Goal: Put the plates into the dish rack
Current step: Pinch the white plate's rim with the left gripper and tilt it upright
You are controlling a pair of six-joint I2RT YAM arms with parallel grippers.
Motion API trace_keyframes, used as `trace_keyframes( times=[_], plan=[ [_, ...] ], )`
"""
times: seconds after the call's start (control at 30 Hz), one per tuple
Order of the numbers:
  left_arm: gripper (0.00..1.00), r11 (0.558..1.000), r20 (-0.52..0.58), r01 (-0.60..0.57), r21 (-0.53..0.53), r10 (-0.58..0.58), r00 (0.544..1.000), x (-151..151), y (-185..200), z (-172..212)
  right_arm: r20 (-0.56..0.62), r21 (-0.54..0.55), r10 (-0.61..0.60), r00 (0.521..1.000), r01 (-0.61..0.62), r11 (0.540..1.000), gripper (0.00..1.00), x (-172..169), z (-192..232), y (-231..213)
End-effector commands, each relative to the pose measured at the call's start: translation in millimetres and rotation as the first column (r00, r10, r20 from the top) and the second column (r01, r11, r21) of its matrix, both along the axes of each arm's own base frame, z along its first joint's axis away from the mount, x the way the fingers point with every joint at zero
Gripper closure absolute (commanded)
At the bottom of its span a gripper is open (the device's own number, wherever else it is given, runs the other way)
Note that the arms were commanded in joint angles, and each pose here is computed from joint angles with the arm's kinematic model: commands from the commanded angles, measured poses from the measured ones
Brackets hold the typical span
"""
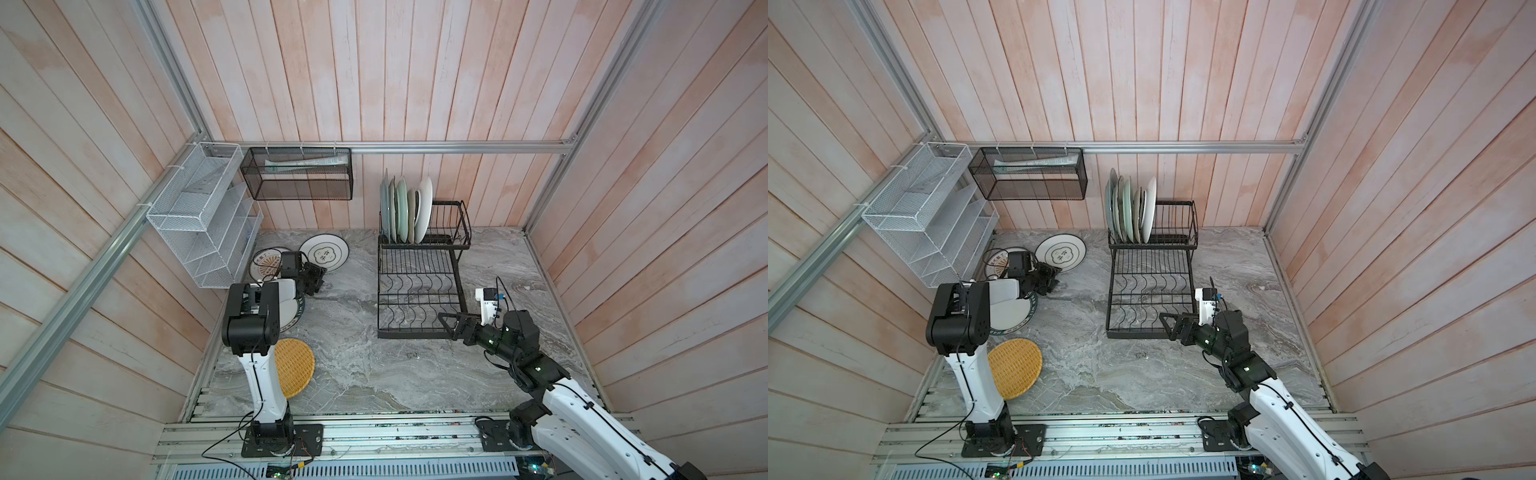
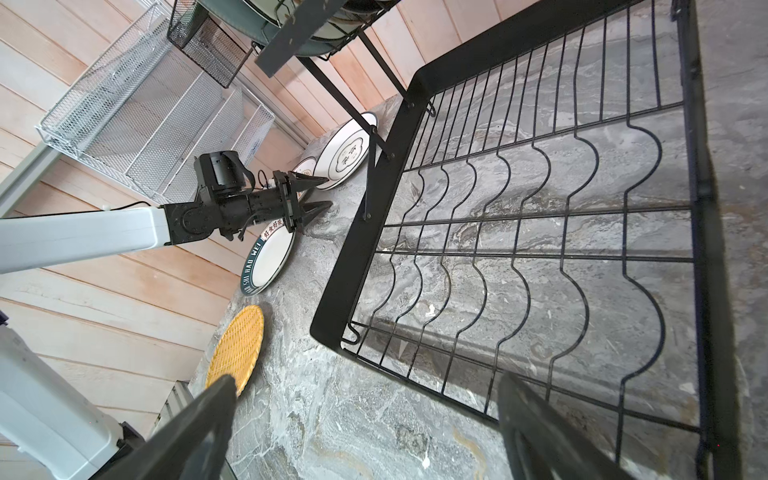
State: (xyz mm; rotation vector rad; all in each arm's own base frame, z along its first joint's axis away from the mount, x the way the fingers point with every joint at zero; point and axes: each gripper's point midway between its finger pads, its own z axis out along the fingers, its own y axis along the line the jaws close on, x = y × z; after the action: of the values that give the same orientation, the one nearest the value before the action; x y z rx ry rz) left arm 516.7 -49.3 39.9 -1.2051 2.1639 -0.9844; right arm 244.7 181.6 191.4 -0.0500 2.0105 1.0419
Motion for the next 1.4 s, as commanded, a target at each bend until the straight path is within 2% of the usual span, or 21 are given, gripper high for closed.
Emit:
trace_keyframes(
  times=[0.0,0.4,0.67,0.73,1.0,1.2,1.37],
  plan=[
    [0.54,0.999,0.018,-0.05,-0.019,0.051,0.999,14,10,-3,0.025,0.004,0.023,0.999,-0.023,1.0,0.02,-1,2,4],
    [0.63,0.986,-0.039,-0.138,-0.093,0.135,0.99,23,15,-33,0.039,-0.002,0.022,0.999,-0.022,1.0,0.02,-2,9,2],
    [0.94,0.978,-0.063,-0.163,-0.126,0.156,0.986,23,16,-41,0.048,-0.002,0.025,0.999,-0.025,1.0,0.02,-4,14,2],
    [1.0,0.976,-0.048,-0.163,-0.145,0.157,0.986,24,16,-36,0.05,-0.003,0.024,0.998,-0.024,1.0,0.02,-4,16,1],
    [1.0,0.987,0.105,-0.081,-0.142,0.096,0.99,22,10,28,0.068,-0.014,0.013,0.998,-0.012,1.0,0.02,-5,21,-2],
    [1.0,0.991,0.14,-0.047,-0.124,0.065,0.988,-15,8,71,0.085,-0.06,-0.01,0.996,0.015,0.998,0.02,1,15,-6],
    [1.0,0.997,0.158,-0.031,-0.074,0.042,0.987,-64,8,96,0.086,-0.078,-0.024,0.996,0.031,0.996,0.02,9,10,-6]
  ],
)
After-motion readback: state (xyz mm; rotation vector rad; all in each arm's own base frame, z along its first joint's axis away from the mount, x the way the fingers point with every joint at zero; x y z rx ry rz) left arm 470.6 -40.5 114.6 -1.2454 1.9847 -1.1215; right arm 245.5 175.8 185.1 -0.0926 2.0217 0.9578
